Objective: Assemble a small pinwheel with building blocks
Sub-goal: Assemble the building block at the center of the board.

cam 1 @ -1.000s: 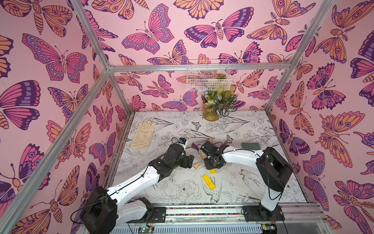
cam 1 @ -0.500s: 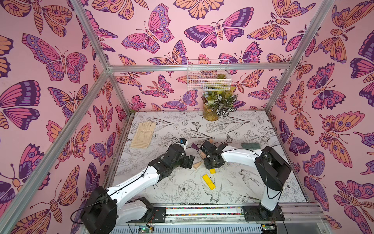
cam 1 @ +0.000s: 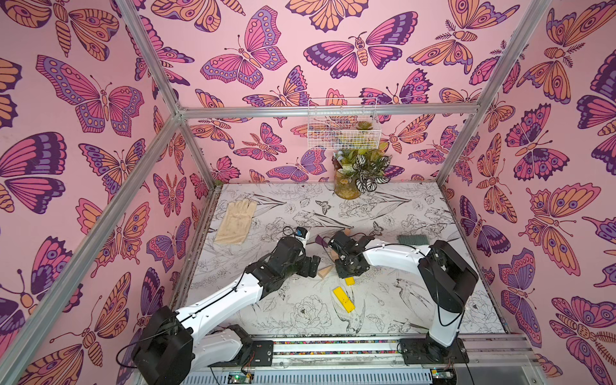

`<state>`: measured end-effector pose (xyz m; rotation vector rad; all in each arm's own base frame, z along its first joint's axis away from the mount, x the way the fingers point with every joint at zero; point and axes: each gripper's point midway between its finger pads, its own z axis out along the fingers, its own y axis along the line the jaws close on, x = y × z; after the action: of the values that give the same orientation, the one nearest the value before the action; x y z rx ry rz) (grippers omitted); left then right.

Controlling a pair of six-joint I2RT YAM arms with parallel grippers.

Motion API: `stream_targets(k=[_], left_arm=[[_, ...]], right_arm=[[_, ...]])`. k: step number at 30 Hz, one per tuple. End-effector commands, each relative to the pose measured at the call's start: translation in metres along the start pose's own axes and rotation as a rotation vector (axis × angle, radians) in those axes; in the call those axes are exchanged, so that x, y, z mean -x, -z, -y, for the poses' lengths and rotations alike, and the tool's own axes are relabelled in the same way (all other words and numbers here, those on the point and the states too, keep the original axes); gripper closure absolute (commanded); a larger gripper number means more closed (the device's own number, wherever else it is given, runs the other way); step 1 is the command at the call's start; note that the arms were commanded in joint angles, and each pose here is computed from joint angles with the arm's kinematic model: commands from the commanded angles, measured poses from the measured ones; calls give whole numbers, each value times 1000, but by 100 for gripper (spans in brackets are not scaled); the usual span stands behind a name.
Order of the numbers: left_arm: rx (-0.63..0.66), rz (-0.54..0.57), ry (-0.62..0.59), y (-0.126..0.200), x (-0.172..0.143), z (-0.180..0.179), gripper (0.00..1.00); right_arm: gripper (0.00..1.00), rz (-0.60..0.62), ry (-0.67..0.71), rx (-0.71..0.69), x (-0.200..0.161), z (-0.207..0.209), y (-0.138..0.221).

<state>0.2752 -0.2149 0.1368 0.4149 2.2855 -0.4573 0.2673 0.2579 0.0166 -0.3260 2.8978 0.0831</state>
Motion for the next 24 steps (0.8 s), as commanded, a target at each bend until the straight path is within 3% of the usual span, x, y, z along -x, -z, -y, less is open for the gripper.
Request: stream_targets(k=[1, 7, 15, 24], left_arm=[[2, -10, 12, -3, -7, -3, 7], [0, -11, 13, -4, -7, -2, 7], [0, -13, 13, -4, -8, -2, 6], [-1, -11, 15, -5, -7, -2, 6]], right_arm=[[57, -16, 0, -28, -3, 1, -3], [54, -4, 0, -29, -1, 2, 0], [65, 4, 3, -24, 2, 1, 1], [66, 5, 14, -13, 3, -3, 1]])
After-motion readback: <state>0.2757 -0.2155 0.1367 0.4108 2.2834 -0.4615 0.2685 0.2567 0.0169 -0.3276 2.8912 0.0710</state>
